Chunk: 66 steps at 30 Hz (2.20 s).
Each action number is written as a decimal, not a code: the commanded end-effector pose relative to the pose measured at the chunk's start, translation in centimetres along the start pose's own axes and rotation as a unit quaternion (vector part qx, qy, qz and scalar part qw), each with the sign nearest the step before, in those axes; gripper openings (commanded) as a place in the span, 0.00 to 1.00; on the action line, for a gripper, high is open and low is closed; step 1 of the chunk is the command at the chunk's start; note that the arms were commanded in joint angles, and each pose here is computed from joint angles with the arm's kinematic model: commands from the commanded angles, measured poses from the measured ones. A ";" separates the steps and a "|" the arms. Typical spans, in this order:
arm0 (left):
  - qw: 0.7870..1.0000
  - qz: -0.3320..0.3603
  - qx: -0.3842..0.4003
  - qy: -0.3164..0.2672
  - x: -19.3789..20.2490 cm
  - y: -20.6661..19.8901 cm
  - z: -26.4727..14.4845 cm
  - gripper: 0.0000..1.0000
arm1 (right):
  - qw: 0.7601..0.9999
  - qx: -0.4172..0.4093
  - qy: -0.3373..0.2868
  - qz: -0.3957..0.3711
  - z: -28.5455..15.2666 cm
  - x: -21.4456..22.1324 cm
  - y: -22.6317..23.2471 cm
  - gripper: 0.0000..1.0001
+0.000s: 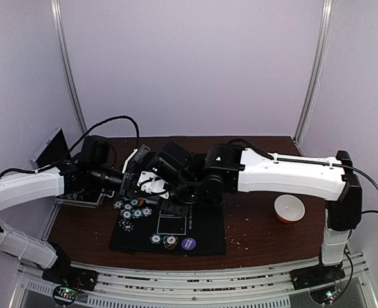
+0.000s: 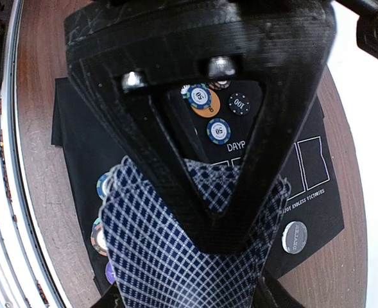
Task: Distribute texas hold em gaming equipment
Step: Pass from the right arm to the left, then pass from the left arm to the right
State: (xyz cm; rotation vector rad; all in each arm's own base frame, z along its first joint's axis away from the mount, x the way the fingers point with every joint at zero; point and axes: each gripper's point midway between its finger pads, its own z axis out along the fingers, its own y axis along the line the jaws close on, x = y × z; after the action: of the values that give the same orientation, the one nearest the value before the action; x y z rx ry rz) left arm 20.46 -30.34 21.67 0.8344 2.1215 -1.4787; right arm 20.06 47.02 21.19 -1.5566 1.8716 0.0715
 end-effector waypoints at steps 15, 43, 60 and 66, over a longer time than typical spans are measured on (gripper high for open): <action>0.998 0.017 0.063 -0.026 -1.6 -4.0 -1.3 0.00 | 0.992 0.066 -0.101 0.022 -1.0 0.1 -1.9 1.00; 1.000 0.012 -0.016 0.006 -0.7 -0.8 -0.7 0.17 | 0.992 0.030 -0.125 0.002 -0.7 -0.8 -1.3 0.52; 0.995 0.024 -0.095 0.014 -1.5 0.5 -1.9 0.33 | 0.993 0.034 -0.114 -0.001 -0.3 -0.4 -1.3 0.52; 0.995 0.040 -0.090 0.001 -2.5 -0.6 -2.4 0.52 | 0.993 0.034 -0.110 -0.002 -0.3 -0.2 -1.3 0.52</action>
State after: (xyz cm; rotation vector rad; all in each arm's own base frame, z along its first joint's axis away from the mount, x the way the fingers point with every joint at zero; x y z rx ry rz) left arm 21.21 -29.04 22.45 0.8403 2.2205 -1.2717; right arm 20.72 46.36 20.49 -1.4870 1.6940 0.1656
